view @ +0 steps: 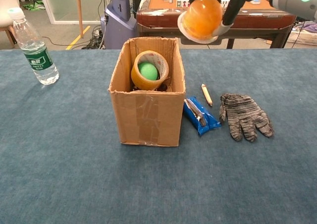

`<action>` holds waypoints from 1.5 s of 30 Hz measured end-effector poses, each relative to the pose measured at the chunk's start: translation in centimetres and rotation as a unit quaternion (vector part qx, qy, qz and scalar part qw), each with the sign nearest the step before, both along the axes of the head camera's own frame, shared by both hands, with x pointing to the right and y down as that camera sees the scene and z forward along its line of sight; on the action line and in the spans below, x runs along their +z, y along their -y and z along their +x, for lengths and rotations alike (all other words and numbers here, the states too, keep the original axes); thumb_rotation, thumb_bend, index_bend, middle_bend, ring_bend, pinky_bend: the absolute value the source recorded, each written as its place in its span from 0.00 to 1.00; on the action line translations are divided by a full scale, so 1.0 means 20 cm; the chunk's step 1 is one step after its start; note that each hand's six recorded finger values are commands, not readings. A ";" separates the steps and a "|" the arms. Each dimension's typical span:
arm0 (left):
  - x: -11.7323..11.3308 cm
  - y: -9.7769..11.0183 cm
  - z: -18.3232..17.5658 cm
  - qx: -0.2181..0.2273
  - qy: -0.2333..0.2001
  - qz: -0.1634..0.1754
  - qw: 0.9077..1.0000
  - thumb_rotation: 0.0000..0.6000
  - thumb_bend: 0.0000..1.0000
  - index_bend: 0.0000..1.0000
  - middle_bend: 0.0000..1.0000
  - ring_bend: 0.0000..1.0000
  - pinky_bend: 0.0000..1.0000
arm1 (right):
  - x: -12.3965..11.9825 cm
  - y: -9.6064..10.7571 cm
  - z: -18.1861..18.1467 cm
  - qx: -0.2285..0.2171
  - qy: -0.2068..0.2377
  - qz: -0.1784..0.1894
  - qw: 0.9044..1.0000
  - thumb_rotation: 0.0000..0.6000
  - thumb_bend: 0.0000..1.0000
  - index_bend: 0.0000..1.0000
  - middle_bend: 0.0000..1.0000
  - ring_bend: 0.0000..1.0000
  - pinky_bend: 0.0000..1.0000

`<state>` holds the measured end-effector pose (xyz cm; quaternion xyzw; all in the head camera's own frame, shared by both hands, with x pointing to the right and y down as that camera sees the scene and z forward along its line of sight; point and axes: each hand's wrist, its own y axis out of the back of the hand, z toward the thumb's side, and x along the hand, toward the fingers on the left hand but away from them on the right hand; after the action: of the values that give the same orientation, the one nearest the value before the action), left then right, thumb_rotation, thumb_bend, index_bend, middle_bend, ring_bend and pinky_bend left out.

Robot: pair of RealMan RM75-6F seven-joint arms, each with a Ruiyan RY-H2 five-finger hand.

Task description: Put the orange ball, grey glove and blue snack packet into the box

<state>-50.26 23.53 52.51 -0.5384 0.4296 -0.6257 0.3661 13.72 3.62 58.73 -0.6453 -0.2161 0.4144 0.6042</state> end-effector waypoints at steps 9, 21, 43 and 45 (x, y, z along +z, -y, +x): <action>0.00 -0.01 0.01 0.005 0.000 -0.004 1.000 1.00 0.12 0.30 0.36 0.28 0.40 | 0.01 -0.11 -0.19 -0.036 0.020 -0.015 0.999 1.00 0.00 0.57 0.51 0.49 0.61; 0.00 -0.01 0.02 0.010 -0.002 -0.005 1.000 1.00 0.12 0.31 0.36 0.28 0.40 | 0.03 -0.22 -0.34 -0.062 0.057 -0.027 0.996 1.00 0.00 0.20 0.14 0.18 0.47; 0.05 -0.02 0.03 0.010 -0.002 -0.021 1.000 1.00 0.12 0.32 0.36 0.28 0.40 | 0.05 -0.15 -0.05 -0.007 0.028 -0.017 0.999 1.00 0.00 0.11 0.12 0.09 0.39; 0.06 -0.02 0.03 0.010 -0.001 -0.023 1.000 1.00 0.12 0.32 0.36 0.28 0.40 | 0.07 -0.14 0.03 0.007 0.017 -0.021 1.000 1.00 0.00 0.11 0.12 0.09 0.39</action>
<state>-49.59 23.89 53.62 -0.5512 0.4103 -0.6314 0.3594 14.26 6.43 60.14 -0.6637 -0.2221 0.4118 0.5836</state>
